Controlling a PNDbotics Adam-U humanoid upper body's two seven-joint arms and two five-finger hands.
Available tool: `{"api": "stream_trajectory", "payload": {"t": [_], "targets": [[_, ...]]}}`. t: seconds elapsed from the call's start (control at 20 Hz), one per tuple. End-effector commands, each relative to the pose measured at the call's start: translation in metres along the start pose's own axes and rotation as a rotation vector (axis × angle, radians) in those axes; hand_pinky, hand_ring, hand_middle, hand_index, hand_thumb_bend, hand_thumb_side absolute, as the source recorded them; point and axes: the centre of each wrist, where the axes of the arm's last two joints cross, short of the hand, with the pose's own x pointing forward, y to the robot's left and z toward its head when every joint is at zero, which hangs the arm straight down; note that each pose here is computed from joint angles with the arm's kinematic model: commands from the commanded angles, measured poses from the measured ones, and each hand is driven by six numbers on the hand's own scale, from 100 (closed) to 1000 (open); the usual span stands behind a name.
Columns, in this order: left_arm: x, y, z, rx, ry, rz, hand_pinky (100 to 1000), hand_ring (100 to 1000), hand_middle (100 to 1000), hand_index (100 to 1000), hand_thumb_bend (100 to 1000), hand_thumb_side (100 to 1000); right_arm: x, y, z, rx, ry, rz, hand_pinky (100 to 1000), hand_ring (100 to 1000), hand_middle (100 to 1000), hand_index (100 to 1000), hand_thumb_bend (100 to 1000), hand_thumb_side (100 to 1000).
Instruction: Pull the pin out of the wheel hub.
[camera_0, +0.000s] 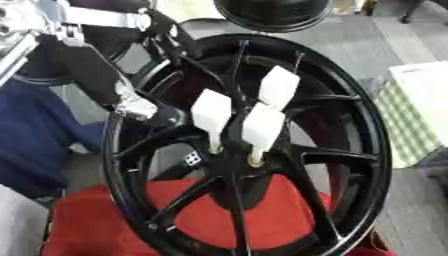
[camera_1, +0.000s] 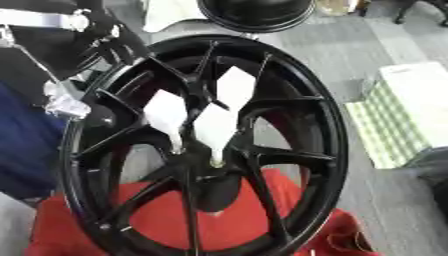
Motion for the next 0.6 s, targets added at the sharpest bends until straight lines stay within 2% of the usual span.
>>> {"api": "stream_trajectory", "payload": {"t": [0.05,0.25,0.6], "targets": [[0.0046,0.0089,0.0029,0.001,-0.002,-0.034,827,854,885,916,507,293,0.0087,-0.0073,-0.0036,-0.017,-0.028,0.02,742,663,613,707,100,659],[0.0042,0.0098,0.0008,-0.016,-0.017,-0.041,828,858,892,914,492,208,0.0085,-0.0053,-0.0039,-0.012,-0.026,0.019,741,662,611,706,100,661],[0.0043,0.0116,-0.0043,-0.035,-0.037,-0.04,818,854,882,901,471,188,0.0099,-0.0025,-0.0049,-0.006,-0.03,0.014,741,660,610,705,100,666]]}}
